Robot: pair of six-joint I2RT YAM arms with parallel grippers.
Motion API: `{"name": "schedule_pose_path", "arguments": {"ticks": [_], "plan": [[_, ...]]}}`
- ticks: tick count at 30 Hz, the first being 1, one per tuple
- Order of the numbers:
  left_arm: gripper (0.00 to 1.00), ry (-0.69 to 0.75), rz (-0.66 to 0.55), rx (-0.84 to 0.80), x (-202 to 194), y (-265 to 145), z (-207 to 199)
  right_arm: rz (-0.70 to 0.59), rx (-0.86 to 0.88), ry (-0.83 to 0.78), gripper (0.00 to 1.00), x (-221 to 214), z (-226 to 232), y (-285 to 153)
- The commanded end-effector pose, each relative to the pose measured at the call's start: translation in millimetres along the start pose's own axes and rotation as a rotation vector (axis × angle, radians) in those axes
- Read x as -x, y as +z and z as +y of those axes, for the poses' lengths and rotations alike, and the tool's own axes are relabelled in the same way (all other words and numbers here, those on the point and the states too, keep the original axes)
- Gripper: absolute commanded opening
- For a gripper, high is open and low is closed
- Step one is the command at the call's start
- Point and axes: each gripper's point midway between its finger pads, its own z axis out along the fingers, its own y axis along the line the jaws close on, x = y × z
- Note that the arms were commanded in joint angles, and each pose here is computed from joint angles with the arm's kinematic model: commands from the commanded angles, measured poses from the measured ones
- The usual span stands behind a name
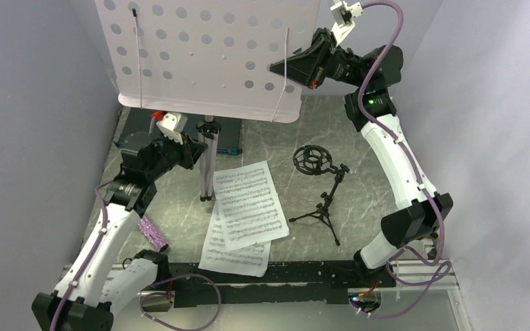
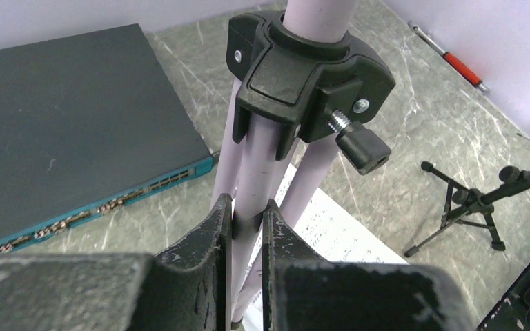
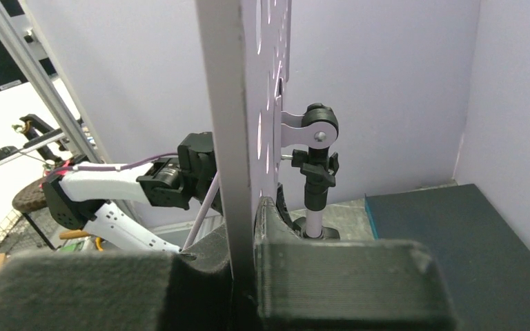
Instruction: Set up the instrument practice props
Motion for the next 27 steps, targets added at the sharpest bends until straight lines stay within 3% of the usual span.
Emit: {"name": "schedule_pose_path", "arguments": {"ticks": [1,12,19,27], "plan": [[0.03,-0.030,-0.305,-0.057,85,13,-8,-0.114,0.079,-0.290,0.00,63,74,-3],[0.03,-0.107,-0.332,-0.135,89,69,0,-0.095,0.038,-0.315,0.00,58,72,-6],[0.03,-0.099,-0.352,-0.110,85,83,6,-0.089,-0.011,-0.298,0.00,45,60,-10],[0.03,-0.099,-0.289,-0.066,59,94,14,-0.067,-0.098,-0.228,0.00,19,36,-17]]}}
